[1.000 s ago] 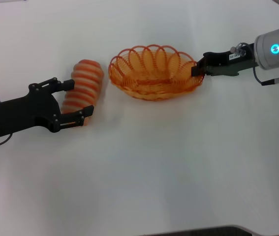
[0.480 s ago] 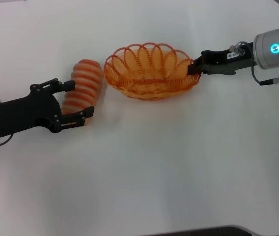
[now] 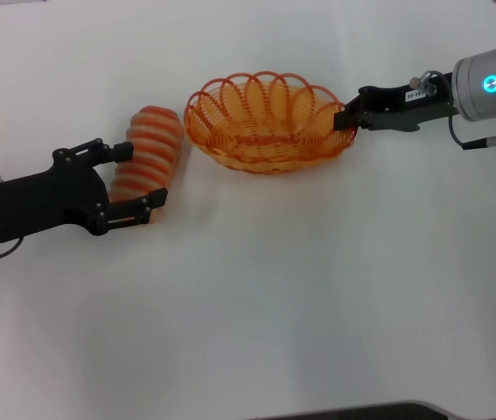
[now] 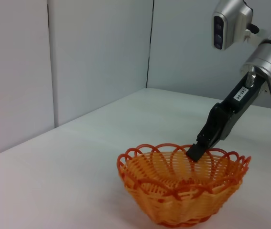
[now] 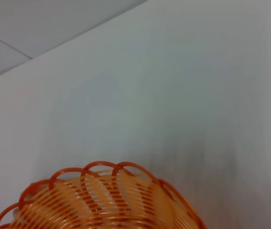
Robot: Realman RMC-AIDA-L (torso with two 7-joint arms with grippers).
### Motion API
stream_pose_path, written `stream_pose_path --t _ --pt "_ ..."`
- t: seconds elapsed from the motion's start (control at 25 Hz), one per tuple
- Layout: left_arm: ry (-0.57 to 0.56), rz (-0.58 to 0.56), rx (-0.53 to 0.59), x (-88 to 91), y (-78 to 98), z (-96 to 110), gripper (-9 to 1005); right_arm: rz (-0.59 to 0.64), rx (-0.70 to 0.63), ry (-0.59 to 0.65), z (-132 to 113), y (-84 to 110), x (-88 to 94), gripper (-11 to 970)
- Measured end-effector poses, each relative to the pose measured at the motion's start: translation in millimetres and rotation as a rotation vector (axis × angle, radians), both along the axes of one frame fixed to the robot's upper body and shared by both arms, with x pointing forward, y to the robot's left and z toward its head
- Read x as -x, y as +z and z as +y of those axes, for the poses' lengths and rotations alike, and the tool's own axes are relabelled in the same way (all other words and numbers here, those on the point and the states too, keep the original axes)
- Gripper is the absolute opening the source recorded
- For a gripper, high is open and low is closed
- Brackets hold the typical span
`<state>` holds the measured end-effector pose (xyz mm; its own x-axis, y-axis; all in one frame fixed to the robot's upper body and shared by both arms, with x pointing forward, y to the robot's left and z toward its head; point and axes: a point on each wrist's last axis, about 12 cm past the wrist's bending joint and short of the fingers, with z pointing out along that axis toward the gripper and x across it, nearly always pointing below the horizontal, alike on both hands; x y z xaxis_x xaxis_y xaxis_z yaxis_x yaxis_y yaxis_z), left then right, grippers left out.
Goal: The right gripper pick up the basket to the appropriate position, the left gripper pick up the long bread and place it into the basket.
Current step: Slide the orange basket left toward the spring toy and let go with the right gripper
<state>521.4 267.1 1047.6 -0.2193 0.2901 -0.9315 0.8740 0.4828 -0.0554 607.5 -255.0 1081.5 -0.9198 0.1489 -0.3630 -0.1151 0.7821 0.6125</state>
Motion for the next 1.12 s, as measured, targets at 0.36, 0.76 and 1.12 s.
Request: stream_pose_path --t 0.36,0.76,1.12 --pt "-0.001 -0.001 0.0 -0.4 0.3 -0.2 843 -0.001 -0.017 -0.007 2.2 -0.2 -0.3 132" --pt "0.002 -0.001 -0.002 -0.7 0.1 0.0 842 0.003 -0.063 -0.019 3.7 -2.2 2.7 294" --pt "0.011 0.002 0.004 -0.5 -0.1 0.7 843 -0.012 -0.101 -0.063 -9.8 -5.9 9.8 487"
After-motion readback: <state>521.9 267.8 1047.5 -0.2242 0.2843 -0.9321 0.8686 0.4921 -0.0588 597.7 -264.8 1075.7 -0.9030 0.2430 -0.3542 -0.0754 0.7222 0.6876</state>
